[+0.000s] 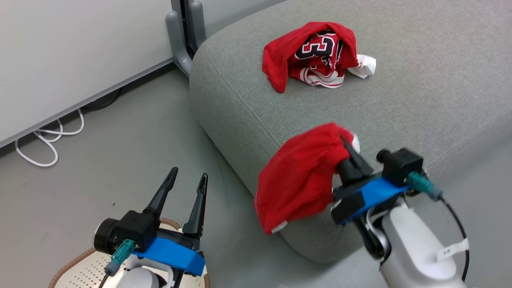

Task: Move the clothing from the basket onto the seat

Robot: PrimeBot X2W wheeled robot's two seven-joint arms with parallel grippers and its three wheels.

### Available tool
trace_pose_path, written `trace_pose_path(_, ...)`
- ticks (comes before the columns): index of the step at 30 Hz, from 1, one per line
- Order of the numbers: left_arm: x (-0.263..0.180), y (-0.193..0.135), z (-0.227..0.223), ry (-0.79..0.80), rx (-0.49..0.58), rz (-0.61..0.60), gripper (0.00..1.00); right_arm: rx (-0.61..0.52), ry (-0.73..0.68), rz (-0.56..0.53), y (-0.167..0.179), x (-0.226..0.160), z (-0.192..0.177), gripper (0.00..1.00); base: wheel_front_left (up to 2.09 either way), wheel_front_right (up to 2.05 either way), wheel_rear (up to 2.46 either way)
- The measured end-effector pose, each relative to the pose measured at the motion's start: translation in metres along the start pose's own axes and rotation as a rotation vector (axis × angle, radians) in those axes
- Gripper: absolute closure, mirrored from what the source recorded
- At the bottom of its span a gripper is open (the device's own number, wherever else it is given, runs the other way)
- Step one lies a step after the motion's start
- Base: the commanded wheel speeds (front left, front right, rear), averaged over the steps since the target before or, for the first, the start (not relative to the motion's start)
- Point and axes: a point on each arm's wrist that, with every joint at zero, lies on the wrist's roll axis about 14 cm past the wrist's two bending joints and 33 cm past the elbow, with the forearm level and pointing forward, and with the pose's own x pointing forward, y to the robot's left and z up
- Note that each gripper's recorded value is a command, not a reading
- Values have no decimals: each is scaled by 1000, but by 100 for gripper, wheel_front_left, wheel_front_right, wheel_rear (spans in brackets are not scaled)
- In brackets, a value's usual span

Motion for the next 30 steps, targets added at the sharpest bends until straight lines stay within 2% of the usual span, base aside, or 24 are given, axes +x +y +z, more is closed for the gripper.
trace_pose_path(7,2,13,-5,-2,1,8,0,34,-122,-33,-16,40,48,100,0,0,0)
trace_pose_path(13,4,26,-11,-8,0,7,0,-63,-226,-60,-30,86,99,100,0,0,0)
trace_pose_path(24,8,57,-28,-10,-14,17,0,-176,-418,-200,-74,154,207,100,0,0,0)
trace_pose_path(27,8,68,-34,-9,-21,27,0,-198,-429,-253,-93,167,219,100,0,0,0)
trace_pose_path(30,11,80,-37,-14,-18,32,0,-217,-415,-299,-108,180,214,100,0,0,0)
